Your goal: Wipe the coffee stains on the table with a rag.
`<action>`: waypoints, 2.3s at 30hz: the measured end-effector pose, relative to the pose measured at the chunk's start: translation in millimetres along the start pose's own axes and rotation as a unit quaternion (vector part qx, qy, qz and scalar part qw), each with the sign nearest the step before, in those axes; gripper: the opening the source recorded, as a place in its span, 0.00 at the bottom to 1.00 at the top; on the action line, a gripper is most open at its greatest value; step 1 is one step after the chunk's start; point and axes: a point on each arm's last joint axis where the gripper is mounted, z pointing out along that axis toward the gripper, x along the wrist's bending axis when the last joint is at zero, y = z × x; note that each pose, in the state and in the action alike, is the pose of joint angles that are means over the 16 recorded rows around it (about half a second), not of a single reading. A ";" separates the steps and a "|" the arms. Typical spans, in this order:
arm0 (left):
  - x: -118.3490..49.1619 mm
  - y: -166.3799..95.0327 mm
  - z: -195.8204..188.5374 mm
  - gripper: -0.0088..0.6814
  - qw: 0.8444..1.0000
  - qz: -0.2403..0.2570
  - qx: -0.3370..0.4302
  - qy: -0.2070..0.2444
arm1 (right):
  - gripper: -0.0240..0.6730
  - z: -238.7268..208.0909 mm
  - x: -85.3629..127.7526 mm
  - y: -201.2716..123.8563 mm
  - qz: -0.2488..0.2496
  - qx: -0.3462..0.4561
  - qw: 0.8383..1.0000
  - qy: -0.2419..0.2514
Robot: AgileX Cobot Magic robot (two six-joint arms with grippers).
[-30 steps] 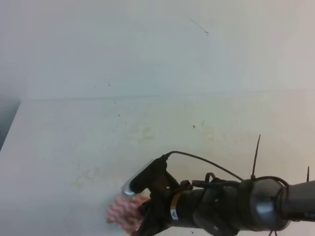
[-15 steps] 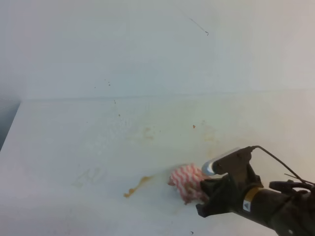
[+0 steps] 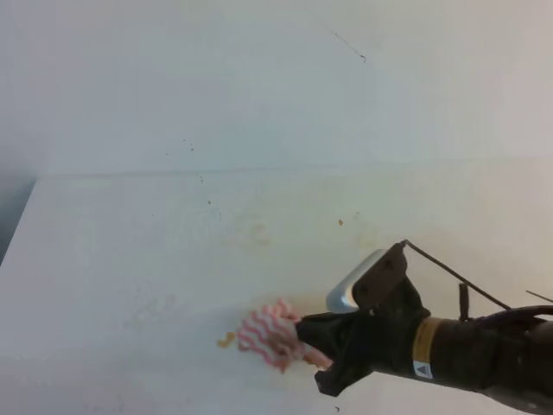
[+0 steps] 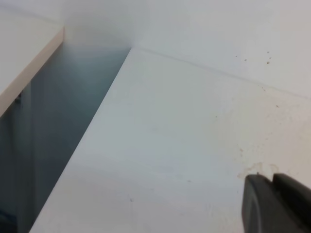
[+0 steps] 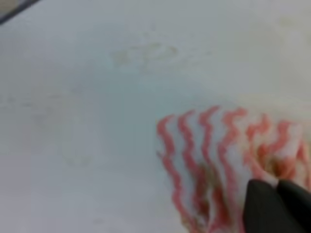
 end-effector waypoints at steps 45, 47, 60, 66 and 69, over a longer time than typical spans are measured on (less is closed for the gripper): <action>0.1 -0.2 0.2 0.01 1.000 0.000 -0.001 0.000 | 0.07 -57.9 -56.0 50.0 0.005 0.044 0.982 -0.185; 0.1 -0.1 0.2 0.01 1.000 0.000 -0.002 0.000 | 0.10 -75.7 -54.0 52.9 -0.004 0.030 0.979 -0.201; -0.5 1.6 -0.2 0.01 1.000 0.000 -0.007 -0.002 | 0.36 -152.7 -25.6 74.0 -0.016 -0.002 0.973 -0.230; -1.1 3.0 -0.6 0.01 1.000 0.000 -0.009 -0.003 | 0.26 -195.7 -0.5 85.6 -0.022 -0.028 0.977 -0.209; -1.3 3.6 -0.8 0.01 1.000 0.000 -0.011 -0.003 | 0.17 -222.6 15.1 88.0 -0.033 -0.046 0.978 -0.199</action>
